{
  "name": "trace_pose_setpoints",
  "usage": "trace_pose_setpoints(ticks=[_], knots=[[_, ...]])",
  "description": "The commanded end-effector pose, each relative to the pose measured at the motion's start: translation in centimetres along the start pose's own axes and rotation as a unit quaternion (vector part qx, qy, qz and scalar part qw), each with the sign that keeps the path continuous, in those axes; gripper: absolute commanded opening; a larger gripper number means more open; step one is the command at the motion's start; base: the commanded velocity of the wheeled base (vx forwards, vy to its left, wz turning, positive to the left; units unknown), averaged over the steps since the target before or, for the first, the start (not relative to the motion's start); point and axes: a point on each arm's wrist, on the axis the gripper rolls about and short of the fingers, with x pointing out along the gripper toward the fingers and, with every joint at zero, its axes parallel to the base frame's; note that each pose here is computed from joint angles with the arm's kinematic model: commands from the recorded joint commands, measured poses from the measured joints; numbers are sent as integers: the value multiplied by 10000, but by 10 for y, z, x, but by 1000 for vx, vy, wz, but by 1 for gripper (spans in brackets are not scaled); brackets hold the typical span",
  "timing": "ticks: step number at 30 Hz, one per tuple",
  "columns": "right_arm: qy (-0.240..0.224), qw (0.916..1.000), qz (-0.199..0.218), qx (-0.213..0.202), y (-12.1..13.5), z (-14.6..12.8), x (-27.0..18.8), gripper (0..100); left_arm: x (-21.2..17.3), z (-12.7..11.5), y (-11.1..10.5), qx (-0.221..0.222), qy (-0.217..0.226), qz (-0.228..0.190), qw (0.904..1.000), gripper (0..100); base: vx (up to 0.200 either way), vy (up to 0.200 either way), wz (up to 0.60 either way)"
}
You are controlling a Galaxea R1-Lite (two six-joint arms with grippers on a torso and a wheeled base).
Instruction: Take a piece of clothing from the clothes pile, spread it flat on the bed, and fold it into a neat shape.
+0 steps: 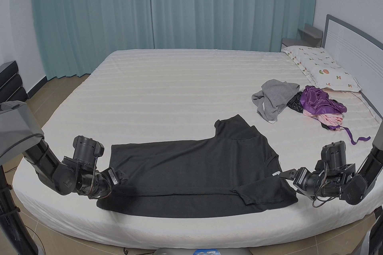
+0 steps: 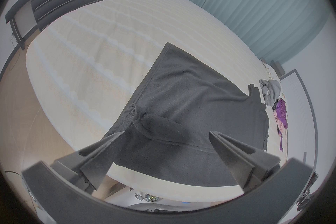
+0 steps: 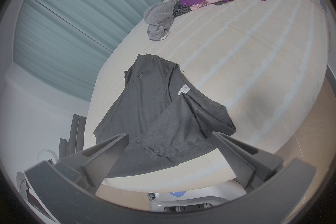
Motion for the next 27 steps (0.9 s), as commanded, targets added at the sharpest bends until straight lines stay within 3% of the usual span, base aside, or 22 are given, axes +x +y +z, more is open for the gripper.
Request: trace_pose_setpoints(ticks=[1, 10, 11, 20, 27], knots=[[7, 10000, 0, -1, 0, 0, 0, 100, 15, -2, 2, -4, 59, 160, 9999, 100, 0, 0, 0], [-4, 10000, 31, -9, 1, 0, 0, 100, 47, 6, 9, -143, 8, 531, 9985, 100, 0, 0, 0], [-15, 10000, 31, -9, 1, 0, 0, 100, 47, 9, 9, -187, -23, 521, 9985, 0, 0, 0, 0], [-36, 10000, 53, -19, 2, 1, -1, 100, 37, 22, 6, -546, -285, 366, 9974, 0, 0, 0, 0], [-61, 10000, 61, -16, 1, 1, 0, 100, 41, 39, 16, -880, -459, 419, 9942, 0, 0, 0, 0]])
